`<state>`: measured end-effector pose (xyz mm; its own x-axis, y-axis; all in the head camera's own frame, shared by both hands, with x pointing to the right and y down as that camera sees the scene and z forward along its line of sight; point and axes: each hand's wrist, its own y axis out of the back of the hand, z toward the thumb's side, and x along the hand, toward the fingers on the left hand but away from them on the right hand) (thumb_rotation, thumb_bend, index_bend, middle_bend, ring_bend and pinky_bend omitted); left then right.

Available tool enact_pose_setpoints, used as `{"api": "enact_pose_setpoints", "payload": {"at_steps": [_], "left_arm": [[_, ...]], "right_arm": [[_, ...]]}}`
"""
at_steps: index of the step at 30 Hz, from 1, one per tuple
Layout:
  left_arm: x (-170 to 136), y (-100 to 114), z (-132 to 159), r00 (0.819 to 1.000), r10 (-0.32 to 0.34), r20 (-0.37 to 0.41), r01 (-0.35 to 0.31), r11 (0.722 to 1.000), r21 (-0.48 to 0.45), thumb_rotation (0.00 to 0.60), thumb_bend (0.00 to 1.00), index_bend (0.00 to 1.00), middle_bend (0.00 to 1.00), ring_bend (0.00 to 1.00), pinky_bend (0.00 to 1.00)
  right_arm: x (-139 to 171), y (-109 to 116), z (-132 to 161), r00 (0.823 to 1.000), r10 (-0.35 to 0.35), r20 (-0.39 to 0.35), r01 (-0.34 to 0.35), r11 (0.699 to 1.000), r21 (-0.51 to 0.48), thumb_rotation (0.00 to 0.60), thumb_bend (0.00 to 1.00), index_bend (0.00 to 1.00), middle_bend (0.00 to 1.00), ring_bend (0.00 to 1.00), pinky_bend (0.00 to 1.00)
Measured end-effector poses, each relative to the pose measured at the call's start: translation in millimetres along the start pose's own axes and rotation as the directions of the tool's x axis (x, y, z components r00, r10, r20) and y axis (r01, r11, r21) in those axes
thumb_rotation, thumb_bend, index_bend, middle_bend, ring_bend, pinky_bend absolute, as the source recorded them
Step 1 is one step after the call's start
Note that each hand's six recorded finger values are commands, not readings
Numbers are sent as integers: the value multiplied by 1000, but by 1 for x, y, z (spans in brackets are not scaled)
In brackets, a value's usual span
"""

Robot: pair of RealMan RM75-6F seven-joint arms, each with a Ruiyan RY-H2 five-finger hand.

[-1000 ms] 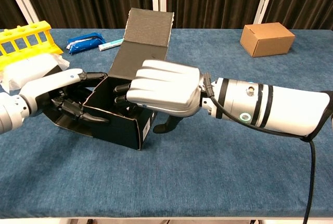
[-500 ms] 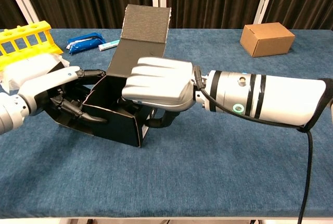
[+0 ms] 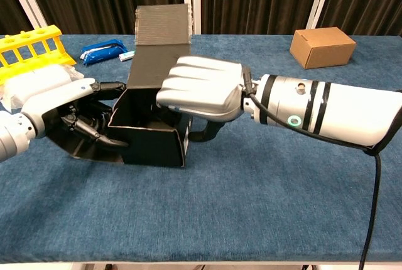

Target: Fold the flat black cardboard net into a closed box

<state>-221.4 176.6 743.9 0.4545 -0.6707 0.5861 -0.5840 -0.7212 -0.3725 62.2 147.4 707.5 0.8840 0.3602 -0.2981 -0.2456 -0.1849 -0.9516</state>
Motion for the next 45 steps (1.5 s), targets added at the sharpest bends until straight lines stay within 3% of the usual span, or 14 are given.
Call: {"api": "enact_pose_setpoints", "payload": {"at_steps": [5, 11, 15, 18, 21, 25, 27, 31, 34, 40, 45], "left_arm": [[0, 1, 2, 1000, 7, 0, -7, 1000, -2, 600, 0, 437, 407, 621, 745], [0, 4, 4, 1000, 26, -5, -26, 1000, -17, 600, 0, 438, 407, 621, 748], [0, 9, 5, 998, 58, -19, -59, 996, -63, 600, 0, 438, 408, 617, 749], [0, 15, 7, 995, 94, -34, -98, 988, -117, 600, 0, 438, 404, 615, 750], [-1, 22, 10, 990, 136, -46, -141, 976, -167, 600, 0, 437, 400, 614, 750], [-3, 28, 16, 983, 174, -56, -182, 960, -211, 600, 0, 435, 398, 614, 750], [-3, 30, 19, 981, 188, -56, -196, 958, -211, 600, 0, 435, 394, 614, 750], [-2, 31, 25, 978, 203, -53, -209, 954, -214, 600, 0, 435, 388, 614, 750], [-1, 31, 30, 976, 213, -48, -218, 951, -220, 600, 0, 434, 386, 614, 750], [0, 34, 37, 972, 233, -33, -234, 946, -224, 600, 0, 434, 383, 614, 749], [0, 34, 39, 971, 236, -27, -236, 947, -220, 600, 0, 432, 381, 614, 749]], "right_arm": [[6, 2, -6, 998, -32, 50, 35, 997, -62, 600, 29, 27, 118, 760, 1000], [18, 8, -15, 988, -79, 131, 101, 980, -172, 600, 26, 19, 122, 757, 1000], [38, 9, -25, 967, -95, 236, 165, 940, -298, 600, 26, 38, 159, 757, 1000], [55, 6, -34, 940, -78, 331, 221, 881, -418, 600, 23, 39, 169, 757, 1000], [69, -1, -43, 908, -38, 418, 279, 799, -533, 600, 8, 33, 152, 753, 1000], [76, -12, -51, 874, 51, 483, 332, 664, -670, 600, 0, 0, 117, 743, 1000], [73, -14, -53, 866, 81, 494, 347, 613, -709, 600, 0, 0, 116, 743, 1000], [55, -13, -55, 855, 120, 505, 394, 483, -782, 600, 0, 0, 115, 743, 1000], [39, -10, -54, 855, 135, 500, 411, 412, -813, 600, 0, 0, 126, 743, 1000], [13, -5, -49, 865, 161, 475, 410, 317, -855, 600, 0, 0, 159, 744, 1000], [0, -5, -47, 868, 171, 466, 407, 291, -866, 600, 0, 4, 184, 745, 1000]]}}
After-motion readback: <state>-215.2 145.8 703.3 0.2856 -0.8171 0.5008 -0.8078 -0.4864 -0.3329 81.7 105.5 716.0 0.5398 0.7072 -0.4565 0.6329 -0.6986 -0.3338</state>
